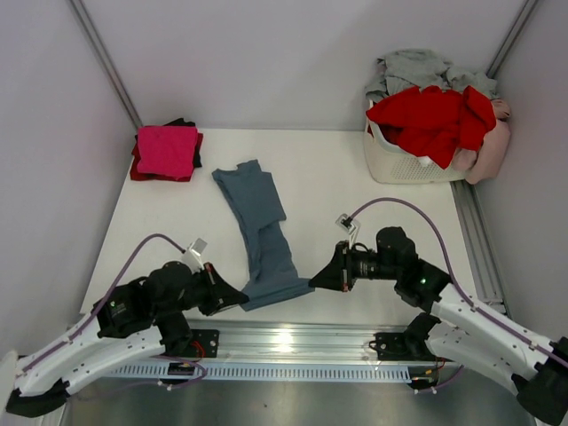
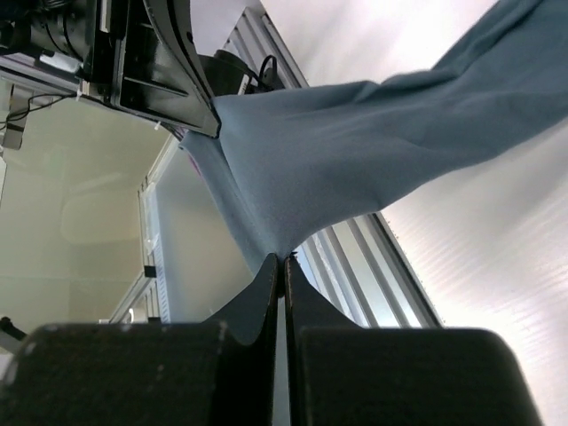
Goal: Fold and stack the t-shirts
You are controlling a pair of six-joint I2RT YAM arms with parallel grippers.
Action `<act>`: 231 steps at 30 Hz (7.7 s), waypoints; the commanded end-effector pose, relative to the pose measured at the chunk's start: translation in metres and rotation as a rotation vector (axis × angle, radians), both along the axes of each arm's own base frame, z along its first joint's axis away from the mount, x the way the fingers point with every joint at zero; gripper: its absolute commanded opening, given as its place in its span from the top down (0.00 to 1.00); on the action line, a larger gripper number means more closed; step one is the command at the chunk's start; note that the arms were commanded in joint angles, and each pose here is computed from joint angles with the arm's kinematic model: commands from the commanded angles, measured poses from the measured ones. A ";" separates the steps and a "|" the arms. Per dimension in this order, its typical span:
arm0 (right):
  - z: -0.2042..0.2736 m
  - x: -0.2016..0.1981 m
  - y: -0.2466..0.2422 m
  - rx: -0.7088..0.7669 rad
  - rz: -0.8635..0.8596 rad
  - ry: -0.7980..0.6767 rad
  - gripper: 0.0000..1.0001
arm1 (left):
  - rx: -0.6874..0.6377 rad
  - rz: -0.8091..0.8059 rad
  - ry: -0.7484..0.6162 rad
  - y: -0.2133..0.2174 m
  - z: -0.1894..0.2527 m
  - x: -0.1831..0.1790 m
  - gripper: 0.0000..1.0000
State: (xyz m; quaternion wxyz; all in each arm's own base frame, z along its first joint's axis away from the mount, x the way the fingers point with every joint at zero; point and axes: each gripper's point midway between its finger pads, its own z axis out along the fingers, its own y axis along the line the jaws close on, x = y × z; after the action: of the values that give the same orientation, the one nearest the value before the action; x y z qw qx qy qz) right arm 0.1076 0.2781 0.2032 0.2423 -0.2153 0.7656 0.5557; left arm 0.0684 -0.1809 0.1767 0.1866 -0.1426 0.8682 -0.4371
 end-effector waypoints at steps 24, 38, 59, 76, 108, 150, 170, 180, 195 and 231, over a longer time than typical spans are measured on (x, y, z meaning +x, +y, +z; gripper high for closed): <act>0.004 0.103 0.029 -0.101 -0.093 -0.144 1.00 | 0.407 0.236 -0.106 0.044 -0.003 0.053 1.00; -0.003 0.174 0.039 -0.064 -0.191 -0.123 1.00 | 0.508 0.336 -0.199 0.045 -0.013 0.147 1.00; -0.068 0.230 0.063 -0.110 -0.188 0.032 1.00 | 0.534 0.281 -0.078 0.037 -0.067 0.193 1.00; -0.101 0.255 0.078 -0.139 -0.193 0.094 1.00 | 0.538 0.268 0.021 0.037 -0.099 0.229 1.00; -0.121 0.293 0.084 -0.181 -0.190 0.115 0.99 | 0.461 0.199 0.065 0.019 -0.102 0.262 0.96; -0.098 0.340 0.103 -0.120 -0.173 0.079 0.64 | 0.388 0.445 0.076 0.067 -0.075 0.335 0.82; -0.088 0.292 0.068 -0.215 -0.141 0.024 0.59 | 0.175 0.141 -0.050 0.015 -0.070 0.261 0.72; -0.124 0.242 0.047 -0.246 -0.180 0.110 0.57 | 0.175 0.180 -0.027 0.028 -0.095 0.198 0.37; -0.151 0.182 0.043 -0.234 -0.140 0.168 0.49 | 0.191 0.151 -0.008 0.018 -0.138 0.149 0.17; -0.158 0.155 0.040 -0.037 -0.029 0.342 0.20 | 0.209 0.060 0.002 -0.009 -0.153 0.148 0.22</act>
State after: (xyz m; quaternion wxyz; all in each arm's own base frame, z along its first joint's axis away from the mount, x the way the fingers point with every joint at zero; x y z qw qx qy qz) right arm 0.2509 0.3157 0.0478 0.0992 -0.0991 0.8106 0.5686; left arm 0.2227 -0.1932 0.0350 0.2281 -0.1514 0.8914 -0.3613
